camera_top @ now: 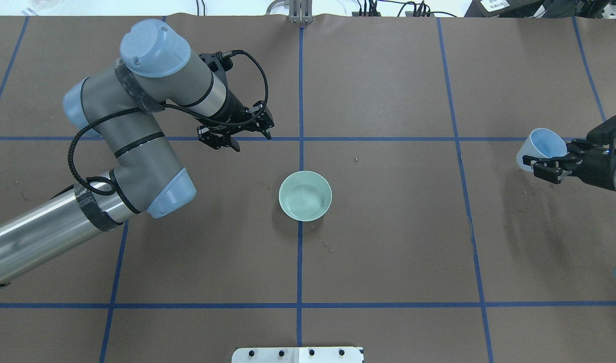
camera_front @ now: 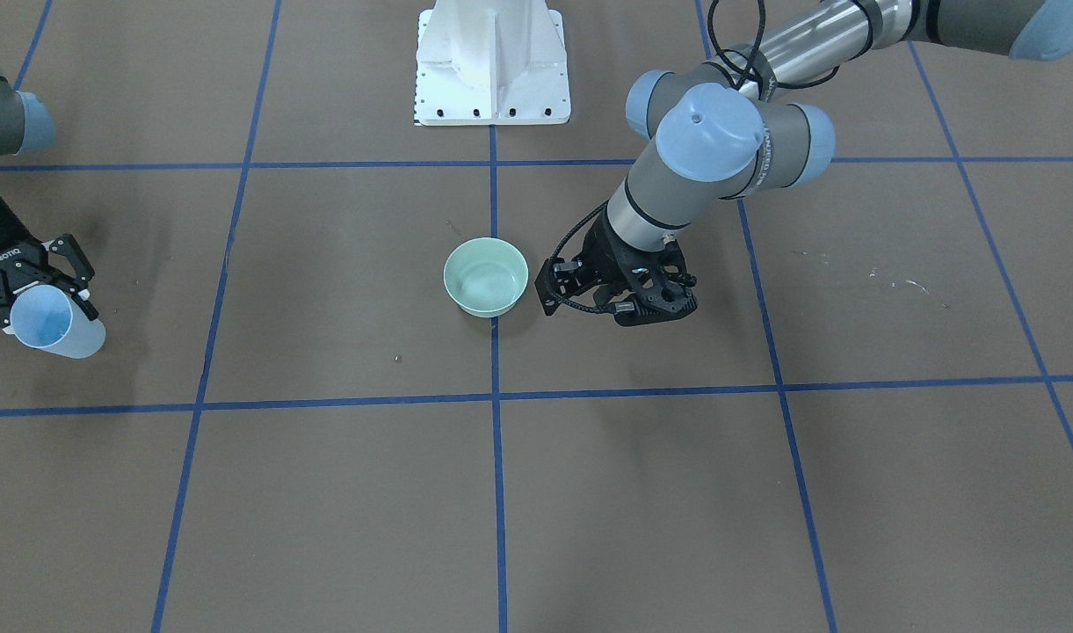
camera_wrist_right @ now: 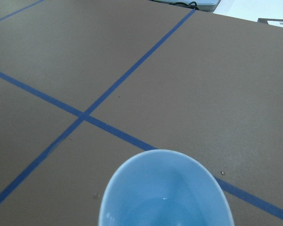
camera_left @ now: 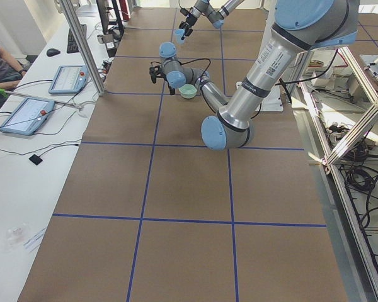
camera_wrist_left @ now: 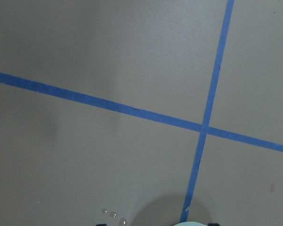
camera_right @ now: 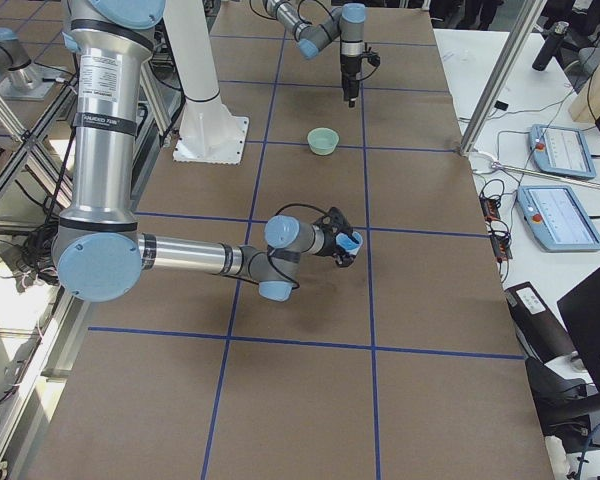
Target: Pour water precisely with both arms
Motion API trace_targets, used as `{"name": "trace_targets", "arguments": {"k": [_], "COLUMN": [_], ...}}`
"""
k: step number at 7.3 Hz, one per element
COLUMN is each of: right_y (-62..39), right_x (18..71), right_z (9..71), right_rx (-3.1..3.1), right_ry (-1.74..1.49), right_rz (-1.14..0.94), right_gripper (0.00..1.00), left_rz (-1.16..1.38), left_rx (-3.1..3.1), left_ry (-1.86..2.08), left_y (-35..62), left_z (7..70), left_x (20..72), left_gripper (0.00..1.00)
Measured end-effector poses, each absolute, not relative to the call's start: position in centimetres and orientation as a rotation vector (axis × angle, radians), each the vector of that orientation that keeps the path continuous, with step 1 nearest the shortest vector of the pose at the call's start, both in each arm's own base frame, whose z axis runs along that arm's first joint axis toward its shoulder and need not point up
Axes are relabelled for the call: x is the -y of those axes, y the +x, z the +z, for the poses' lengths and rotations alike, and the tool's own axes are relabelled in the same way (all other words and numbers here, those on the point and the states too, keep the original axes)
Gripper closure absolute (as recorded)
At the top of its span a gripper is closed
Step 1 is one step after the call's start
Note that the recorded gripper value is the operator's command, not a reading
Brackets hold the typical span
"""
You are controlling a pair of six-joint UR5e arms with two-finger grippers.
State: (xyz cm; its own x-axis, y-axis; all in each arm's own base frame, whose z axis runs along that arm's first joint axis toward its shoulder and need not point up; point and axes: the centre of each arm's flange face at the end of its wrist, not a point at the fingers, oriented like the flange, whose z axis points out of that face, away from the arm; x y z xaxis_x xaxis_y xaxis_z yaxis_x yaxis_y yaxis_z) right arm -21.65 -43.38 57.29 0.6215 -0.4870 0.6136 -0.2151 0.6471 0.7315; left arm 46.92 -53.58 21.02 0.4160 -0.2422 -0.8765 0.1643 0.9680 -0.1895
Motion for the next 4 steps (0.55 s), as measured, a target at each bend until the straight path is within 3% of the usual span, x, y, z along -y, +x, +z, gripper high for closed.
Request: {"name": "trace_targets", "arguments": {"k": [4], "right_y": [-30.3], "right_x": [48.0], "right_z": [41.9], "right_rx": [0.876], "right_ry": [0.794], "right_rz": [-0.218], "right_gripper": [1.0], "left_rz": [-0.195], "left_rx": [-1.109], "left_ry": [-0.066], "left_y": [40.4], "left_z": [25.8], "left_x": [55.6], "left_gripper": [0.19]}}
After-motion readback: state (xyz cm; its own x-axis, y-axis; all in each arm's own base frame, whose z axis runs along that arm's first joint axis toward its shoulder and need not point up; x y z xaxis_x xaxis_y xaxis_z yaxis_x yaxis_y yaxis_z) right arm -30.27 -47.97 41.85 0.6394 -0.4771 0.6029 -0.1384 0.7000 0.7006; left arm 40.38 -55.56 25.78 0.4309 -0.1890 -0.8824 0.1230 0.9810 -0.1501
